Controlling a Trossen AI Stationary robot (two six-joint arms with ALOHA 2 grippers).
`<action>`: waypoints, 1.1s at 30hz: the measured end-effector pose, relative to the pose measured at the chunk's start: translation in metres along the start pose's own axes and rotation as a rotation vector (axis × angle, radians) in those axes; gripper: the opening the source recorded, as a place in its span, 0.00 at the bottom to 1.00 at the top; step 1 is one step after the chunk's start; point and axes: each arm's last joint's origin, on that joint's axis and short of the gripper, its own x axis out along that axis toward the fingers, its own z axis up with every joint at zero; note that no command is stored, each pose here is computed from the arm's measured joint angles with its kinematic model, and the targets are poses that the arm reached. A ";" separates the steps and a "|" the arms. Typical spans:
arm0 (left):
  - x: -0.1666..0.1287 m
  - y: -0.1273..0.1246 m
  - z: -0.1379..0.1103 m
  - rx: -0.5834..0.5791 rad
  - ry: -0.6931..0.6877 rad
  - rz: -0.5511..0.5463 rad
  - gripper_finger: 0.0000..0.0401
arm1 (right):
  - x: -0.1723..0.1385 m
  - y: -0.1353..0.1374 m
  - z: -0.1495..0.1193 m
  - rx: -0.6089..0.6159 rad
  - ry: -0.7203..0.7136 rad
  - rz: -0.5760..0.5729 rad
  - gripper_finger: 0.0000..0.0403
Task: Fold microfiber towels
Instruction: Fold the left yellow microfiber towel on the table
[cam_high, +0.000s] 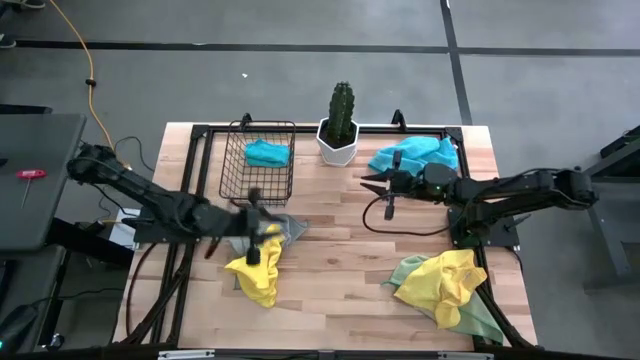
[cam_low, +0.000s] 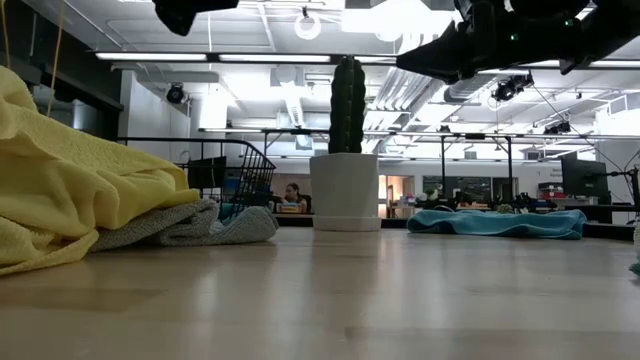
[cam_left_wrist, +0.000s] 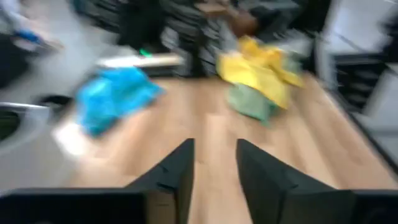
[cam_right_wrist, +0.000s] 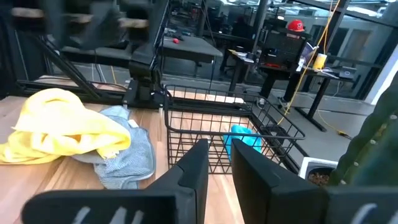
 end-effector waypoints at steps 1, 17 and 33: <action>0.005 -0.007 -0.001 0.018 0.054 -0.028 0.34 | 0.000 0.000 0.000 0.000 0.001 -0.001 0.15; 0.038 -0.112 -0.039 0.474 0.742 -0.126 0.45 | 0.000 0.000 -0.001 0.000 0.012 -0.003 0.15; 0.039 -0.122 -0.060 0.414 0.873 -0.068 0.44 | 0.000 -0.002 -0.002 0.019 0.018 -0.010 0.15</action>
